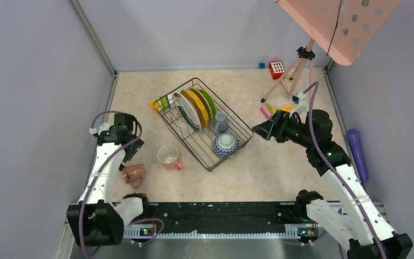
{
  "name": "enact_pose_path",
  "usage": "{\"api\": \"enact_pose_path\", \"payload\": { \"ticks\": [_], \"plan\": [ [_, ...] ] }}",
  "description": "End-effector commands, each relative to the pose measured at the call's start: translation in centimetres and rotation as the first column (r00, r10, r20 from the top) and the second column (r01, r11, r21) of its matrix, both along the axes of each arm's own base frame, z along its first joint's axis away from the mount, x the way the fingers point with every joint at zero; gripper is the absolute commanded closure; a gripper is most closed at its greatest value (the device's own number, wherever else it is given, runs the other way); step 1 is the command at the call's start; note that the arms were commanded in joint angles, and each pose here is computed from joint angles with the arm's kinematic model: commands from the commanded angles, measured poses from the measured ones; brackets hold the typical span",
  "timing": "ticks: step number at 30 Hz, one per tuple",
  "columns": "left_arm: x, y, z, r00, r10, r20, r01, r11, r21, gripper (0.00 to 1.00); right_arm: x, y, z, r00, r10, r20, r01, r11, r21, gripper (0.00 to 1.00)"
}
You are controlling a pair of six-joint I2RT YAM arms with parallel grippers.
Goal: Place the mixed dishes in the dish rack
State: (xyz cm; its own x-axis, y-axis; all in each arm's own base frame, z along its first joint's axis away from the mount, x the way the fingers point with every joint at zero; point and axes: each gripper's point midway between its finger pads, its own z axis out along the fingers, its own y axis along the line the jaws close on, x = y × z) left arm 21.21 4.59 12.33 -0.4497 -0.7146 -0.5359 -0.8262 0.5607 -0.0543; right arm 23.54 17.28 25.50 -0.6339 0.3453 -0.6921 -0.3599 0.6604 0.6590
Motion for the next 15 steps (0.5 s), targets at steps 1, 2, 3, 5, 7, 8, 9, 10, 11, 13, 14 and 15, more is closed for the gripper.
{"api": "enact_pose_path", "payload": {
  "ticks": [1, 2, 3, 5, 7, 8, 9, 10, 11, 13, 14, 15],
  "plan": [
    [-1.9, 1.9, -1.3, 0.986, 0.154, -0.062, -0.154, 0.988, 0.005, 0.03, 0.3, 0.3, 1.4, 0.999, 0.021, 0.040, -0.022, 0.999, 0.027, 0.25],
    [-2.0, 2.1, -1.4, 0.984, 0.162, -0.067, -0.162, 0.987, 0.016, 0.02, 0.3, 0.4, 1.4, 0.999, 0.024, 0.038, -0.025, 0.999, 0.026, 0.25],
    [-2.2, 2.4, -1.3, 0.982, 0.175, -0.065, -0.173, 0.984, 0.029, 0.02, 0.3, 0.4, 1.4, 0.999, 0.030, 0.035, -0.031, 0.999, 0.025, 0.25],
    [-2.5, 3.0, -1.0, 0.980, 0.190, -0.053, -0.187, 0.981, 0.060, 0.02, 0.3, 0.6, 1.6, 0.999, 0.039, 0.035, -0.040, 0.999, 0.024, 0.25],
    [-2.8, 3.5, -1.0, 0.976, 0.215, -0.040, -0.213, 0.976, 0.053, 0.02, 0.3, 0.6, 1.6, 0.999, 0.044, 0.032, -0.045, 0.999, 0.025, 0.25],
    [-2.9, 3.6, -1.2, 0.973, 0.229, -0.034, -0.228, 0.973, 0.034, 0.02, 0.3, 0.7, 1.7, 0.998, 0.047, 0.033, -0.048, 0.998, 0.027, 0.25],
    [-3.0, 3.7, -1.4, 0.970, 0.243, -0.028, -0.243, 0.970, 0.003, 0.02, 0.3, 0.7, 1.7, 0.998, 0.050, 0.030, -0.051, 0.998, 0.030, 0.25],
    [-3.1, 4.1, -1.8, 0.962, 0.272, -0.023, -0.272, 0.962, -0.026, 0.02, 0.3, 0.8, 1.7, 0.998, 0.053, 0.028, -0.054, 0.998, 0.033, 0.25],
    [-3.2, 4.2, -2.1, 0.959, 0.283, -0.022, -0.283, 0.957, -0.055, 0.02, 0.3, 0.9, 1.7, 0.998, 0.057, 0.026, -0.058, 0.998, 0.036, 0.25],
    [-3.1, 4.5, -2.4, 0.956, 0.293, -0.013, -0.293, 0.953, -0.077, 0.02, 0.2, 0.9, 1.8, 0.998, 0.062, 0.023, -0.062, 0.997, 0.040, 0.25],
    [-2.9, 4.5, -2.4, 0.958, 0.287, -0.008, -0.286, 0.955, -0.082, 0.02, 0.1, 1.0, 1.9, 0.998, 0.062, 0.023, -0.063, 0.997, 0.041, 0.25],
    [-2.7, 4.4, -2.5, 0.961, 0.277, -0.007, -0.277, 0.957, -0.092, 0.02, 0.1, 0.9, 1.9, 0.998, 0.060, 0.022, -0.061, 0.997, 0.041, 0.25]
  ]
}}
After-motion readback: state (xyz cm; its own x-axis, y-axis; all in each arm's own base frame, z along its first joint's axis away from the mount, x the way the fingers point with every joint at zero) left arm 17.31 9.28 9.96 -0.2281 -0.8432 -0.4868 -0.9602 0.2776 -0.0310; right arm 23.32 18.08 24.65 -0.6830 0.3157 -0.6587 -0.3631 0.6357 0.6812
